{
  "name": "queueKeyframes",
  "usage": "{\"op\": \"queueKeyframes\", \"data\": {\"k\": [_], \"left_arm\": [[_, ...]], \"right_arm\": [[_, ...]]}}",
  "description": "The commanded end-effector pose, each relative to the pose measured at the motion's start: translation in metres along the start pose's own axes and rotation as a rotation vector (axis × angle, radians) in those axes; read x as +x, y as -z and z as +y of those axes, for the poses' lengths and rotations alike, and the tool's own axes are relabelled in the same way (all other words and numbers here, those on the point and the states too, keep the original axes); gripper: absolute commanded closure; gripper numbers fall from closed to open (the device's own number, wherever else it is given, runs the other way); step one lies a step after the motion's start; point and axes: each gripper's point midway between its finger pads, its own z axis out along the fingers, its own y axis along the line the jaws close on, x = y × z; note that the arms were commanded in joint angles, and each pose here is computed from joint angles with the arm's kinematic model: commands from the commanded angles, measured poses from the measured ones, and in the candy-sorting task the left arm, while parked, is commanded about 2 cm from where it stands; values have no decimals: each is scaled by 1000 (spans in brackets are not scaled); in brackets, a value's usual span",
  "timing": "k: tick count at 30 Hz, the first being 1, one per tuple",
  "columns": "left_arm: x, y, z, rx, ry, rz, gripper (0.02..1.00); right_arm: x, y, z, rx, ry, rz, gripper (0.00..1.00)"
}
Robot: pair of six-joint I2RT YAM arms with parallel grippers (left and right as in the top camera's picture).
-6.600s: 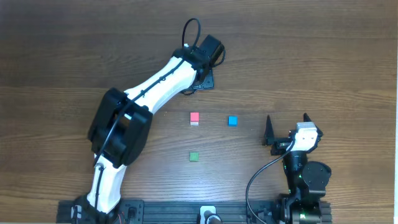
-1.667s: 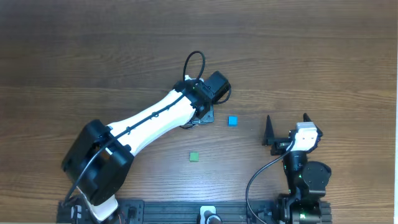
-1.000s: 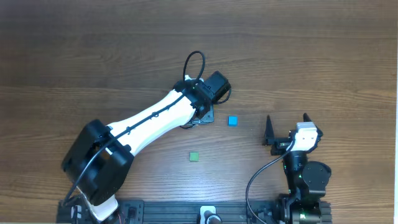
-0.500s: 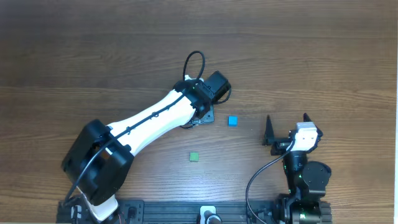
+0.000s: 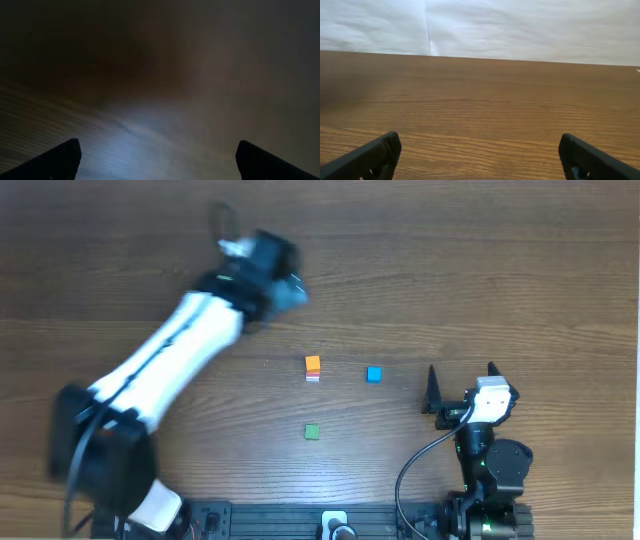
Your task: Stack Cubes
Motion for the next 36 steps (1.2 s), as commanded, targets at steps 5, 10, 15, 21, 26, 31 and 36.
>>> {"op": "queueKeyframes", "data": {"k": [5,10,15,21,26,31,36], "left_arm": [[-105,129,73,43,91,-362,20],[-108,176,103,80,82,-517,20],[-96,199,110,194,14,-695,23],[-62,218,120,343,-121,-893,23],[-29,215,134,345,-236,-966,20],[2,198,153,341,-243,-1017,20],[19,175,170,320,-228,-1044,20]], "right_arm": [[3,0,-2,9,6,3,7],[3,0,-2,9,6,3,9],[3,0,-2,9,6,3,9],[3,0,-2,9,6,3,9],[3,0,-2,9,6,3,9],[3,0,-2,9,6,3,9],[3,0,-2,9,6,3,7]]}}
